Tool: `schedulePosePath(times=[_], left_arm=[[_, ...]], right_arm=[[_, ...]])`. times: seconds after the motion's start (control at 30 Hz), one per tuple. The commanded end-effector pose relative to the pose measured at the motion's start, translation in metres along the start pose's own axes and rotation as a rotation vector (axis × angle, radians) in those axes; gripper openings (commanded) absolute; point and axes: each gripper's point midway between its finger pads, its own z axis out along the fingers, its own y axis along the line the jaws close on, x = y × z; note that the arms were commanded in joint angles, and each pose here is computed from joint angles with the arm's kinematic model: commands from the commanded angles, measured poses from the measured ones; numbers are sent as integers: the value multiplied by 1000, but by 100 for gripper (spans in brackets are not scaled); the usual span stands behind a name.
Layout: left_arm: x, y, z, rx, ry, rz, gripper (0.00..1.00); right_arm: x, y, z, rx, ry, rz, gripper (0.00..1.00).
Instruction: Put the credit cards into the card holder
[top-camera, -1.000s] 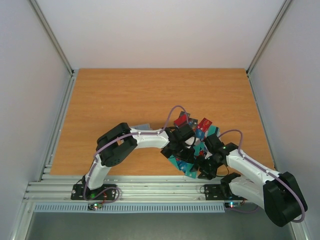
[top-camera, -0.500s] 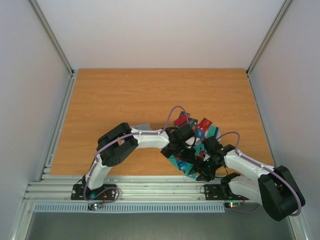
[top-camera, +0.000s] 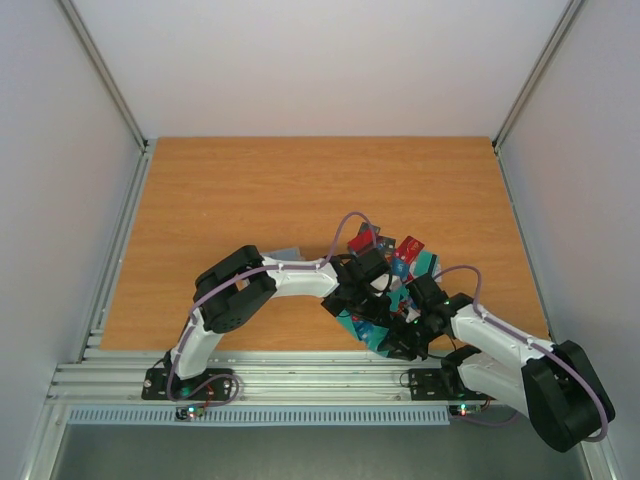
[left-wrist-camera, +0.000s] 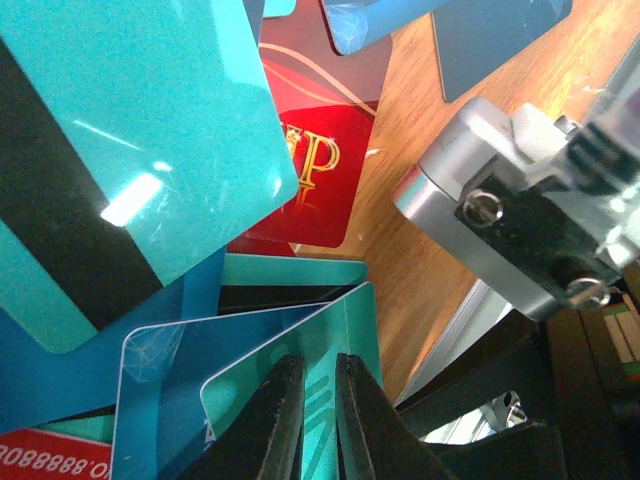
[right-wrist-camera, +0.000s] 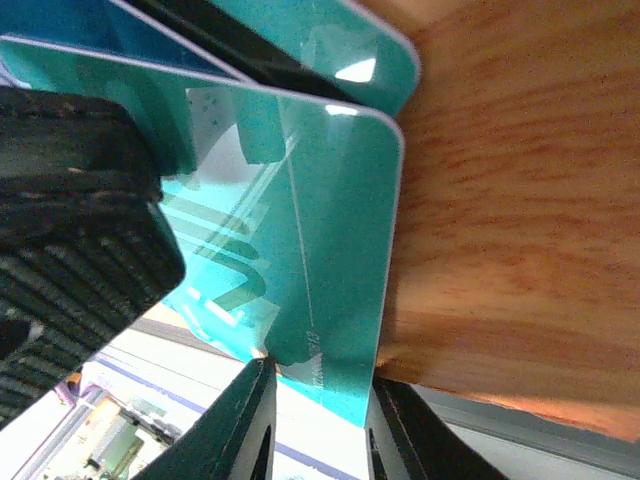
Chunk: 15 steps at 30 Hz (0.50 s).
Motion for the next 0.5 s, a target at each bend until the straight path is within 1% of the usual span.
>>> schedulePosePath(times=[0.0, 0.2, 0.4, 0.47], left_arm=[[17, 28, 18, -63, 49, -50, 13], [15, 25, 16, -58, 43, -47, 13], [8, 14, 7, -41, 19, -41, 13], [6, 11, 3, -38, 11, -45, 13]], right_arm=[[-12, 20, -7, -57, -67, -78, 23], [-13, 23, -12, -51, -83, -94, 20], [-14, 27, -15, -55, -91, -105, 13], [-14, 28, -16, -56, -95, -107, 10]])
